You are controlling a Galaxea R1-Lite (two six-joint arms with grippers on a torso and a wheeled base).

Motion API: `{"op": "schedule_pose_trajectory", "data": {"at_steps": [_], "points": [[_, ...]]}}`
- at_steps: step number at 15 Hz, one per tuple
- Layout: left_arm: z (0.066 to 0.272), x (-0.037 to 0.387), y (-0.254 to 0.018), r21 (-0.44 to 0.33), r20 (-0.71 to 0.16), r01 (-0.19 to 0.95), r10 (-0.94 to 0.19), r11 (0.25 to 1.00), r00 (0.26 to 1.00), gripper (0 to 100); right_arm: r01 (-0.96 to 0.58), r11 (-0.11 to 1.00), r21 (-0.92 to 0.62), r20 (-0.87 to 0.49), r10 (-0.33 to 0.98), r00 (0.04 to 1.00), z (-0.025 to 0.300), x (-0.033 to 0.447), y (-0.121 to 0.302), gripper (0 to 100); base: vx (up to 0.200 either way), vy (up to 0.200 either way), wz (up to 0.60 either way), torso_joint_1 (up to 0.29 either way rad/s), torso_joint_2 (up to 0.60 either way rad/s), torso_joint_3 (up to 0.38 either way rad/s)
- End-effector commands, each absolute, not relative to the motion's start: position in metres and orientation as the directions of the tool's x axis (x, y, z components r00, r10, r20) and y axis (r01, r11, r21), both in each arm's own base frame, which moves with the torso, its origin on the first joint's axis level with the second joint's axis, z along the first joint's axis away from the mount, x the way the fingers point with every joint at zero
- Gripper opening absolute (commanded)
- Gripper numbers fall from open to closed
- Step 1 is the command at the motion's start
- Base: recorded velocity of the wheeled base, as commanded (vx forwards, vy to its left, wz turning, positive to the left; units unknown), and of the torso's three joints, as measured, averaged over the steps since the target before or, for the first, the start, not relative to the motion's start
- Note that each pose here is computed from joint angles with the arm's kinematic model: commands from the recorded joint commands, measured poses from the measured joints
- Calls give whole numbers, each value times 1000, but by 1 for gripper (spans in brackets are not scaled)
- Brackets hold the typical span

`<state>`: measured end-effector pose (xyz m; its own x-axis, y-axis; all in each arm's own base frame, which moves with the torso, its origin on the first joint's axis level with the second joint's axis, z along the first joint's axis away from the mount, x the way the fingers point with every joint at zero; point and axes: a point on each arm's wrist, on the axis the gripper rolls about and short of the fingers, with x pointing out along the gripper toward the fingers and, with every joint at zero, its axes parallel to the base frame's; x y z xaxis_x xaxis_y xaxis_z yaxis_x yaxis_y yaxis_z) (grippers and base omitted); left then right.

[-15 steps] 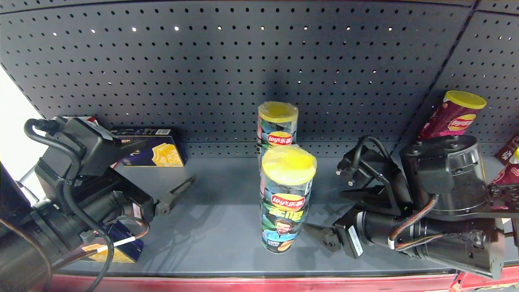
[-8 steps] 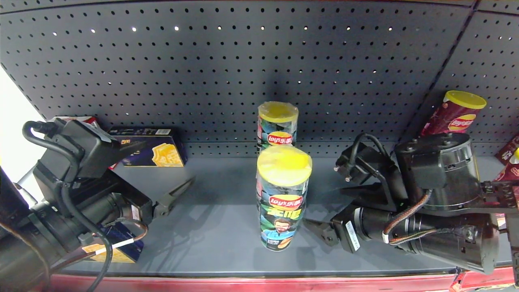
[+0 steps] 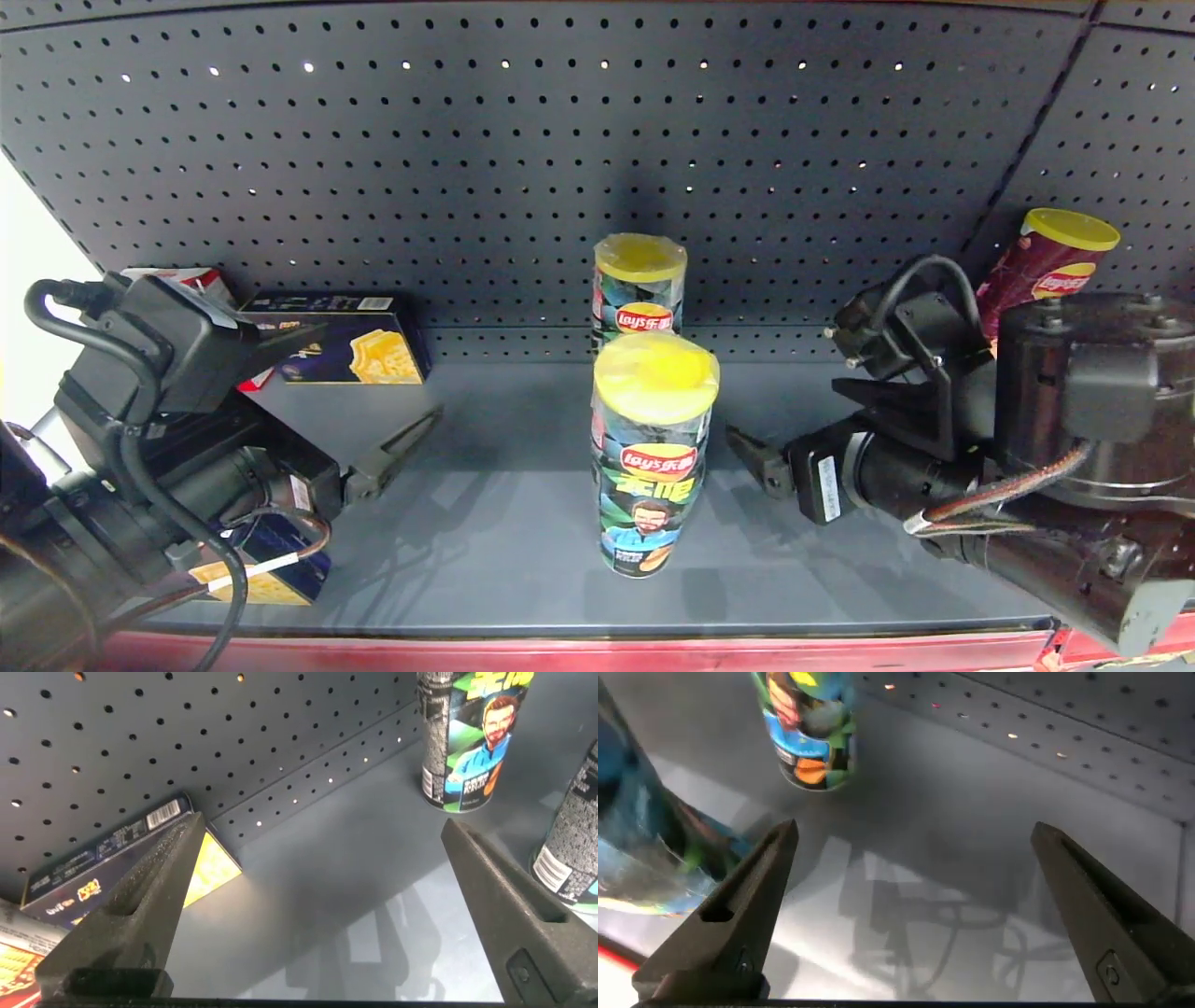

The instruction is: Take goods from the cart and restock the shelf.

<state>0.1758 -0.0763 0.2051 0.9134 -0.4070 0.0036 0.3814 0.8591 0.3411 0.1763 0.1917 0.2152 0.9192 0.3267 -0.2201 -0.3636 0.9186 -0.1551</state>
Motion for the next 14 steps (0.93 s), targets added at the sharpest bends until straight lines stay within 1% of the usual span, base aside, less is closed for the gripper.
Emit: {"op": "schedule_pose_trajectory", "data": {"at_steps": [1, 5, 9, 11, 14], "points": [[205, 176, -77, 341, 5, 382, -408, 859, 913, 100, -384, 908, -169, -238, 341, 909, 207, 168, 194, 100, 0, 0, 0, 0, 0, 0], [206, 174, -76, 341, 9, 381, -408, 859, 913, 100, -405, 897, -176, -247, 358, 900, 204, 166, 200, 100, 0, 0, 0, 0, 0, 0], [206, 171, -74, 341, 14, 378, -407, 861, 913, 100, -431, 880, -198, -289, 368, 884, 191, 157, 200, 100, 0, 0, 0, 0, 0, 0], [206, 171, -74, 341, 12, 378, -407, 860, 914, 100, -431, 879, -203, -296, 364, 883, 189, 158, 200, 100, 0, 0, 0, 0, 0, 0], [207, 171, -74, 341, 17, 377, -407, 861, 913, 100, -440, 872, -215, -321, 362, 875, 180, 166, 211, 100, 0, 0, 0, 0, 0, 0]]}}
